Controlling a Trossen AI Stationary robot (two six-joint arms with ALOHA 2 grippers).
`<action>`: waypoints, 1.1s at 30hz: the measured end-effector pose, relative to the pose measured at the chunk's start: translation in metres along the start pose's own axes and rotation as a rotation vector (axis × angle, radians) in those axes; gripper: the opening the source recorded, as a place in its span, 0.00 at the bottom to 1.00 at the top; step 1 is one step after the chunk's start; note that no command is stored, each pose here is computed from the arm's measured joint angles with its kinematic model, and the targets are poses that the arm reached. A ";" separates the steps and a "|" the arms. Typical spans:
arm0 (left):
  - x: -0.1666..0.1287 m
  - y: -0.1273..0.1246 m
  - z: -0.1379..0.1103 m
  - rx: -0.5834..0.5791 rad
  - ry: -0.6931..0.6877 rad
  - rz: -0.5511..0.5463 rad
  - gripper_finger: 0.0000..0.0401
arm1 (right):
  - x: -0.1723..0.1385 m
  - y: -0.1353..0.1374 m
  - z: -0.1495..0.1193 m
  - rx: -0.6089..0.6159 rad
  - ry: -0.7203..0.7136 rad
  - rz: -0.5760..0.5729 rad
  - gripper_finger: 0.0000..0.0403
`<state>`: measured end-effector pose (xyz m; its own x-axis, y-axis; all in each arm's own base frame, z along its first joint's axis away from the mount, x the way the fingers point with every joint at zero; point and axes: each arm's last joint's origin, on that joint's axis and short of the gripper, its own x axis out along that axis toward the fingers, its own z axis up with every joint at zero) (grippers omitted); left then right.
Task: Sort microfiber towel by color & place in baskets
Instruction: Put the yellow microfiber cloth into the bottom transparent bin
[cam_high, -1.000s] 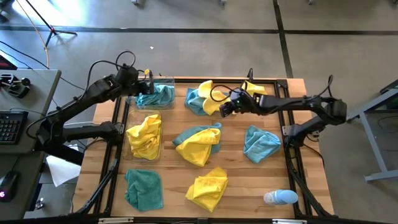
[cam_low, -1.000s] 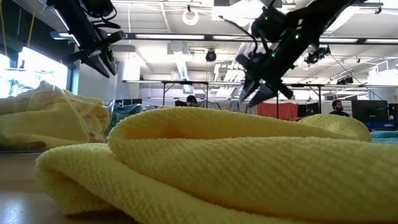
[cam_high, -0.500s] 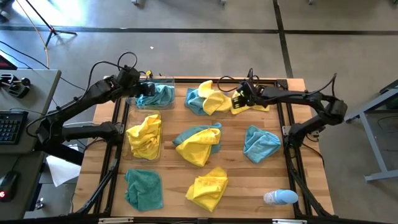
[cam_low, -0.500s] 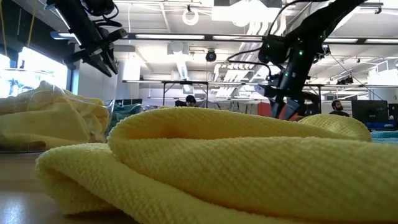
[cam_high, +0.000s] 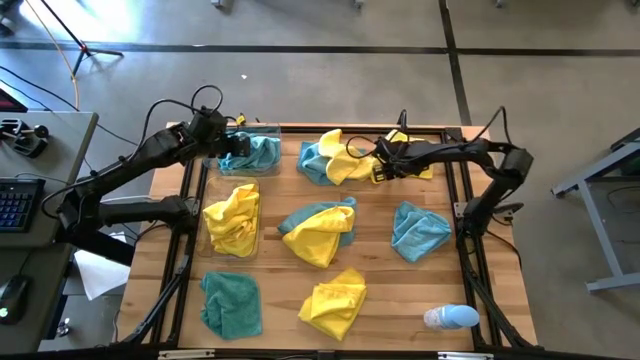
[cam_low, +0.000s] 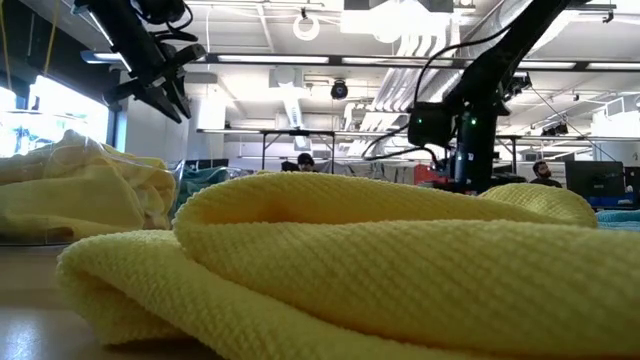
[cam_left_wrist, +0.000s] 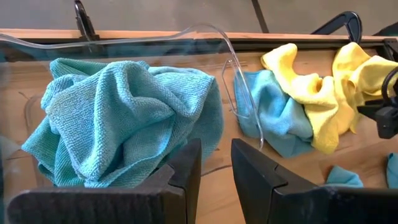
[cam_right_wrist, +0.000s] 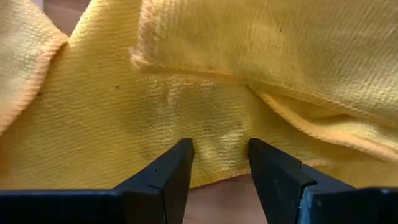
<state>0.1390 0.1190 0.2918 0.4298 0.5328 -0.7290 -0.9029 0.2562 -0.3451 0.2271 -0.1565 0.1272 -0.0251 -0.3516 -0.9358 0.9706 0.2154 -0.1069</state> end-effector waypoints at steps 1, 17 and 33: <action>0.000 0.000 0.000 0.002 0.001 -0.001 0.20 | 0.004 0.001 -0.001 -0.006 0.013 -0.011 0.40; -0.009 -0.042 -0.007 0.154 -0.079 -0.298 0.20 | -0.067 0.000 -0.022 -0.121 -0.133 0.088 0.03; -0.018 -0.160 -0.032 0.563 -0.204 -0.633 0.20 | -0.178 -0.025 -0.073 -0.341 -0.416 0.497 0.00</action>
<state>0.2759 0.0428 0.3416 0.8910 0.2759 -0.3606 -0.3818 0.8850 -0.2665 0.1899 -0.0332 0.2720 0.5577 -0.4411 -0.7031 0.7137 0.6874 0.1348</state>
